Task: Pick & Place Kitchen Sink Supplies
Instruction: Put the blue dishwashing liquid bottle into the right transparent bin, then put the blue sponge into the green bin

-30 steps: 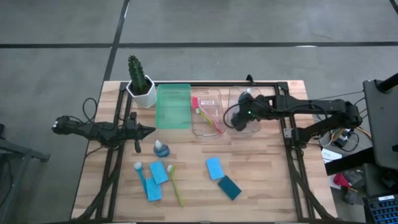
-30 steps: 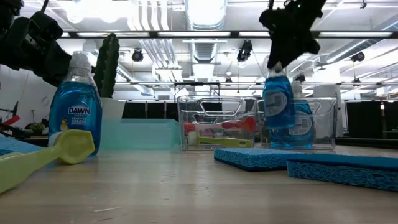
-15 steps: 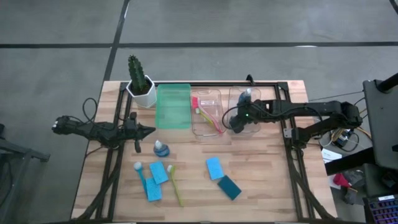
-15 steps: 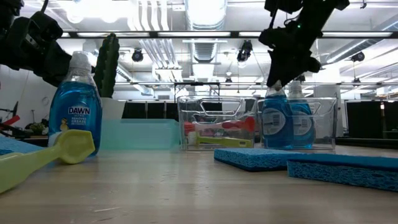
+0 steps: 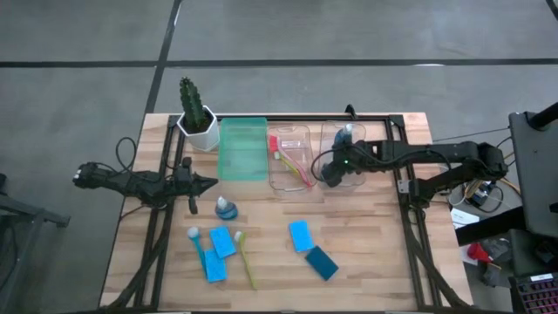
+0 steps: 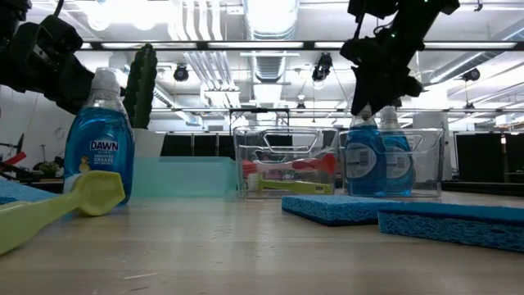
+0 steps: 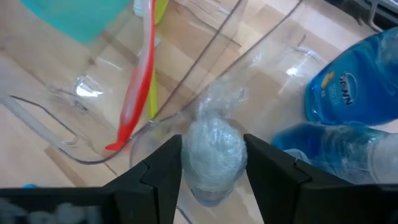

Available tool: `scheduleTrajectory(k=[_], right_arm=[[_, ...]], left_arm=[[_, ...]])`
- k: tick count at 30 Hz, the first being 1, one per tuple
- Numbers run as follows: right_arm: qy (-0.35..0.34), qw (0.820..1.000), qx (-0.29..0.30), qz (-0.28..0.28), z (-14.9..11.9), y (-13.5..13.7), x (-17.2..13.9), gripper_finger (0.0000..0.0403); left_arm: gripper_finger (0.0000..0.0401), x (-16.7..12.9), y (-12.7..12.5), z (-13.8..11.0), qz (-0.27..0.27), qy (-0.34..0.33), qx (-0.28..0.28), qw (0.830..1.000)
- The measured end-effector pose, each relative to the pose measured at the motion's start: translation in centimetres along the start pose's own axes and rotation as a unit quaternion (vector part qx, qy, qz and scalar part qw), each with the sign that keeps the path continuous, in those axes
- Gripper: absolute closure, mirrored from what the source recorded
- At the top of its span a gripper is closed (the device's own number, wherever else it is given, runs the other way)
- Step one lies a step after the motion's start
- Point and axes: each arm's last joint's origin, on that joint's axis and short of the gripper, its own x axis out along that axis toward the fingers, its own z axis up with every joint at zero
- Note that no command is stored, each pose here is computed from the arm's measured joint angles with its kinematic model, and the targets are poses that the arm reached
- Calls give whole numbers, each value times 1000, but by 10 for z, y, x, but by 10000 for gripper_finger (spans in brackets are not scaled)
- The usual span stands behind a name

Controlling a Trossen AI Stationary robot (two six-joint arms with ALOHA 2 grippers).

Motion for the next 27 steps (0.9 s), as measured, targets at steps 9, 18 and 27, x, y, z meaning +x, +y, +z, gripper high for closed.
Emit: scheduleTrajectory(k=[9, 18, 27], right_arm=[[-28, 999, -13, 30, 18, 9, -17, 220], [-60, 993, -53, 81, 32, 30, -51, 219], [-67, 977, -116, 167, 11, 68, -87, 227]], left_arm=[[396, 0, 0, 0, 0, 0, 0, 1000], [396, 0, 0, 0, 0, 0, 0, 1000], [396, 0, 0, 0, 0, 0, 0, 1000]])
